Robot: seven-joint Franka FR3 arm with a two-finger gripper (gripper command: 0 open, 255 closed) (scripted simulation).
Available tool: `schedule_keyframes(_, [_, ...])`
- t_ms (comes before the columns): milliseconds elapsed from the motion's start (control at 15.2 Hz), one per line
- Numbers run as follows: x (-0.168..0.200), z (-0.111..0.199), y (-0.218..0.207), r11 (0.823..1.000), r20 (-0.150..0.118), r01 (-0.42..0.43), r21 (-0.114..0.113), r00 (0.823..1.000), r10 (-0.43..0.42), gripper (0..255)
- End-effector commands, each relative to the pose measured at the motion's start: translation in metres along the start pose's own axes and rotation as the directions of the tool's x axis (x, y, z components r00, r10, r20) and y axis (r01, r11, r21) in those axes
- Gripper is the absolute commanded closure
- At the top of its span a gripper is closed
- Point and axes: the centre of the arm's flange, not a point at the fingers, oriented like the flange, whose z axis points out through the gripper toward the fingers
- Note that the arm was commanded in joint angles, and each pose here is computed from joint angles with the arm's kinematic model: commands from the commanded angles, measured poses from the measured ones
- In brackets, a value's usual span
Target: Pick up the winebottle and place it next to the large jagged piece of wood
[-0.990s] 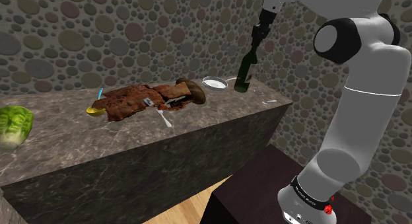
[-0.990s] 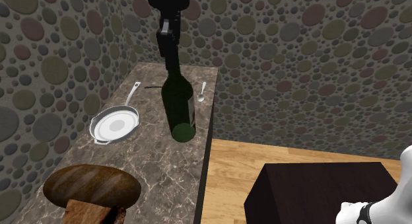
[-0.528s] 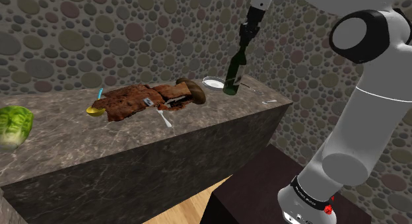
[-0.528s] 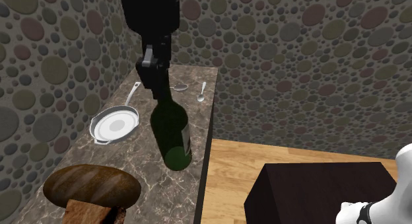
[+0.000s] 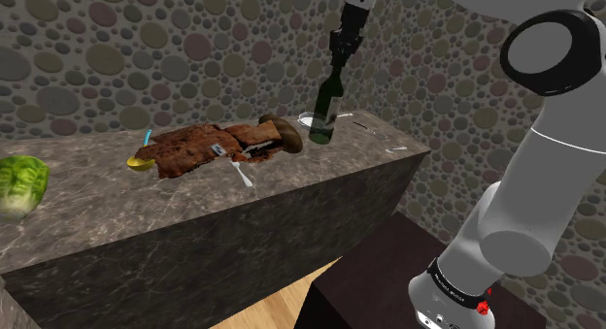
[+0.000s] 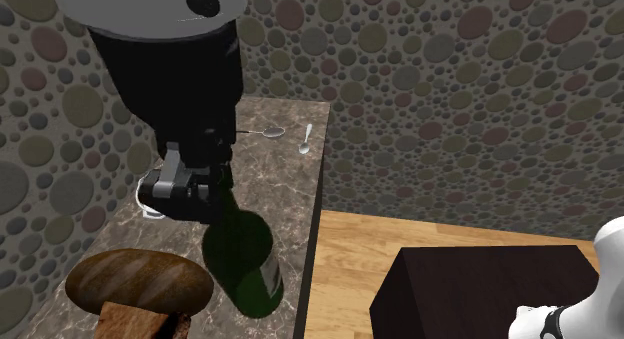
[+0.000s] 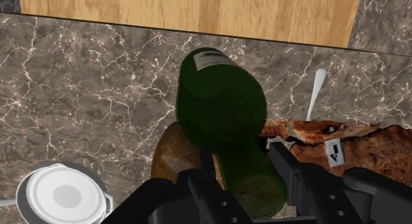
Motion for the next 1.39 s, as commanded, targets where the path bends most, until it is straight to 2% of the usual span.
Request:
schedule_keyframes(0, [0.003, 0.001, -0.024, 1.000, -0.001, -0.002, 0.000, 1.000, 0.002, 255])
schedule_keyframes(594, [0.014, 0.002, -0.151, 1.000, -0.001, -0.002, 0.000, 1.000, 0.002, 255])
schedule_keyframes(1320, [0.009, 0.060, -0.150, 1.000, -0.001, -0.002, 0.000, 1.000, 0.002, 255])
